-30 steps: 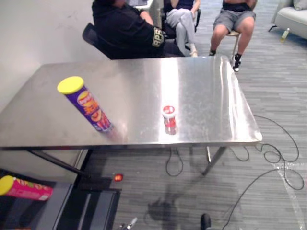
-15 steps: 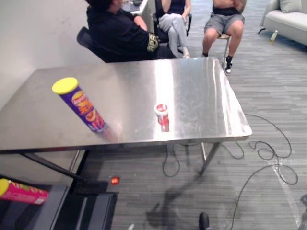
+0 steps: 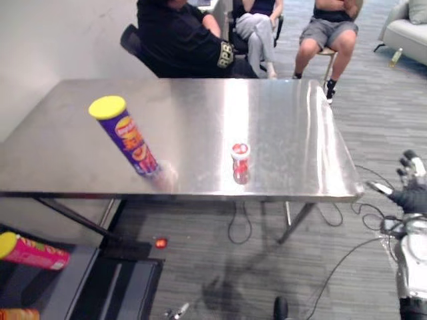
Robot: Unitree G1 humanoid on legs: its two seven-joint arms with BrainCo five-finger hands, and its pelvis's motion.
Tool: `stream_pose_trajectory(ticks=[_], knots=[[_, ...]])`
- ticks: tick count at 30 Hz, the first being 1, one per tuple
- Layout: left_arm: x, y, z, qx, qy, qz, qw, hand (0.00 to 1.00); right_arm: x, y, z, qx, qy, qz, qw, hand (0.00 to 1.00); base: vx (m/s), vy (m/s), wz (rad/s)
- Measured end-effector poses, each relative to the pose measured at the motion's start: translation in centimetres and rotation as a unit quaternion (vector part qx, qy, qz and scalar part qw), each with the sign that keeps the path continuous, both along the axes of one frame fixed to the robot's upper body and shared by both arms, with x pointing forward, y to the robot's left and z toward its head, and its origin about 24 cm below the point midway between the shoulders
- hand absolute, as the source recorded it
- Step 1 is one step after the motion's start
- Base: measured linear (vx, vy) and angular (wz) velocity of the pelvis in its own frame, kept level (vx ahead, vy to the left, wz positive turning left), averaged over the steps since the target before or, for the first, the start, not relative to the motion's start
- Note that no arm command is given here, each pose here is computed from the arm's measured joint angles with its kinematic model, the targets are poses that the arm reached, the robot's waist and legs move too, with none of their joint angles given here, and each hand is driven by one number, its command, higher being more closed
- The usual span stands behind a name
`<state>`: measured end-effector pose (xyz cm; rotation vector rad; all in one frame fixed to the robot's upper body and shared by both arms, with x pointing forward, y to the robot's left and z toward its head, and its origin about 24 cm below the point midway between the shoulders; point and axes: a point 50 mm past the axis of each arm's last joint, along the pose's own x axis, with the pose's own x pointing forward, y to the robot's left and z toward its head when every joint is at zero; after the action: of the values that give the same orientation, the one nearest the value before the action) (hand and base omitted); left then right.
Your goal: Put the gum and the chips on the shelf.
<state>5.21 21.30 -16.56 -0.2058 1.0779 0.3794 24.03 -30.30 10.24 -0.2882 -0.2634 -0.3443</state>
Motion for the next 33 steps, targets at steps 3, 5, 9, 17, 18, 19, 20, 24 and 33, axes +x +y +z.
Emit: stream_pose_trajectory(ticks=[3,5,9,17,18,19,20,24,33], knots=[[0.0,0.2,0.0,0.004,0.001,-0.009,1.000,0.00,1.0,1.4,0.1,-0.001,0.001,0.038,0.999,0.00,-0.06,-0.002,0.15],[0.1,0.2,0.0,0.004,0.002,-0.016,1.000,0.00,1.7,2.2,0.4,-0.009,0.001,0.063,0.998,0.00,-0.05,-0.011,0.16],[0.0,0.4,0.1,0.008,0.004,-0.022,1.000,0.00,3.4,3.7,0.7,-0.008,0.002,0.099,0.995,0.00,-0.05,-0.011,0.17],[0.2,0.6,0.2,0.015,0.000,-0.031,0.999,0.00,6.0,5.6,1.5,-0.005,-0.003,0.127,0.992,0.00,-0.03,-0.001,0.13],[0.2,0.6,0.2,0.016,0.000,-0.030,0.999,0.00,6.3,5.7,1.5,-0.004,-0.003,0.128,0.992,0.00,0.00,0.000,0.00],[0.2,0.6,0.2,0.016,0.000,-0.030,0.999,0.00,6.6,6.0,1.7,-0.004,-0.004,0.129,0.992,0.00,0.00,0.000,0.00],[0.2,0.6,0.2,0.017,0.000,-0.031,0.999,0.00,6.8,6.2,1.8,-0.004,-0.006,0.131,0.991,0.00,-0.01,0.024,0.03],[0.3,0.7,0.3,0.021,-0.001,-0.031,0.999,0.00,7.8,7.4,2.0,0.012,-0.009,0.140,0.990,0.00,0.00,0.016,0.05],[0.6,0.9,0.4,0.031,-0.002,-0.027,0.999,0.00,9.2,9.8,2.6,0.019,-0.007,0.171,0.985,0.00,0.00,-0.001,0.04]])
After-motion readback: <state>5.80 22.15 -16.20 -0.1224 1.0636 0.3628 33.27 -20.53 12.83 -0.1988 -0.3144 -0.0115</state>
